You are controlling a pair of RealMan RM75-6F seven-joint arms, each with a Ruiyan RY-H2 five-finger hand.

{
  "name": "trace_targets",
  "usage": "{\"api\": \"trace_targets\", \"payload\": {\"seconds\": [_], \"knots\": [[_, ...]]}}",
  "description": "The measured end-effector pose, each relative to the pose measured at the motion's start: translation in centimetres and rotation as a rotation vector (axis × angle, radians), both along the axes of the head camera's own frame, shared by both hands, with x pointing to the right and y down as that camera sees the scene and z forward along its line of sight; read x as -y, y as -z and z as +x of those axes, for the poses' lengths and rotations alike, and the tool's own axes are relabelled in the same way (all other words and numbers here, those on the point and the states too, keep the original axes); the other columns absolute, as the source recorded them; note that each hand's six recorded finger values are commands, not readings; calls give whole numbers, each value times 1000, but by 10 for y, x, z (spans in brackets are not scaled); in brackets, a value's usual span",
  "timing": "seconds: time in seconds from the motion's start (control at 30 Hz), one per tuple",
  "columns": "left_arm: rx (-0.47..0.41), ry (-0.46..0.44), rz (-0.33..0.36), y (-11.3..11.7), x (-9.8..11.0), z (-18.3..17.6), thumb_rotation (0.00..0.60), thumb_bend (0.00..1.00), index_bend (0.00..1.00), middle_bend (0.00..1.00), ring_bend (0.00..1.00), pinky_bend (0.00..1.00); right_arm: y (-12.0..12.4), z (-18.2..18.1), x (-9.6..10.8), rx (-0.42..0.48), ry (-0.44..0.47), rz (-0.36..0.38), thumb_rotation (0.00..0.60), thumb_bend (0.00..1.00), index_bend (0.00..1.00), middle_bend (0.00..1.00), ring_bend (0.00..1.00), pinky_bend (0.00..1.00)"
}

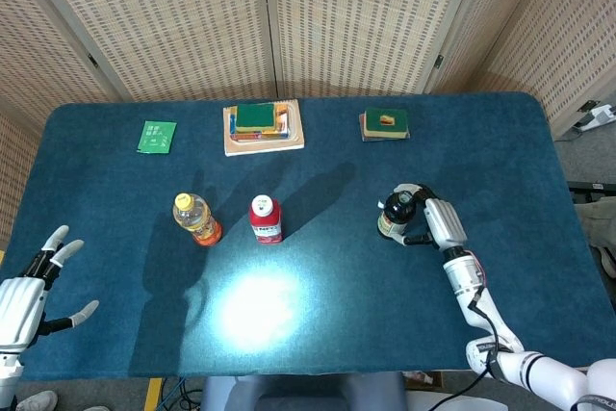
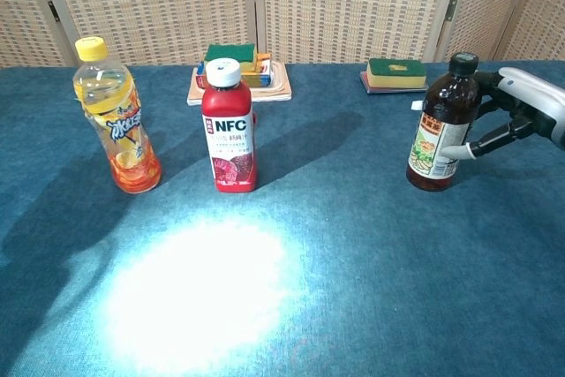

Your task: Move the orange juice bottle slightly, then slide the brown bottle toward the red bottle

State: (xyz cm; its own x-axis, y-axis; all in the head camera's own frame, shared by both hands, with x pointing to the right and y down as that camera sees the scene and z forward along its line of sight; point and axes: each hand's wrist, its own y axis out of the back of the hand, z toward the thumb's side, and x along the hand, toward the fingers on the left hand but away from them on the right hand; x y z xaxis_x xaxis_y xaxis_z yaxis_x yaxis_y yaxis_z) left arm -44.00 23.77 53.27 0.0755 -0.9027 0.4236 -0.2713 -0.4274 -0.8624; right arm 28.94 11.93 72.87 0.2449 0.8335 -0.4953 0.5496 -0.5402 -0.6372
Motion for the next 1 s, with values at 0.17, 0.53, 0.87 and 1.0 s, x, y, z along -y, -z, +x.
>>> {"api": "trace_targets", "payload": {"seconds": [0.17, 0.53, 0.87, 1.0], "knots": [[-5, 1, -4, 0, -1, 0, 600, 143, 164, 23, 131, 373, -4, 1, 2, -4, -8, 11, 600, 109, 275, 233, 139, 292], [-8, 1, -10, -1, -1, 1, 600, 143, 163, 23, 131, 373, -13, 4, 3, -17, -21, 16, 600, 110, 275, 235, 140, 292], [-5, 1, -14, -2, -2, 0, 600, 144, 163, 23, 131, 373, -25, 0, 0, 3, -48, -24, 600, 123, 294, 338, 242, 337], [-1, 0, -19, -4, -2, -1, 600, 143, 164, 23, 131, 373, -23, -1, 2, 11, -60, 9, 600, 177, 405, 456, 374, 466]]}}
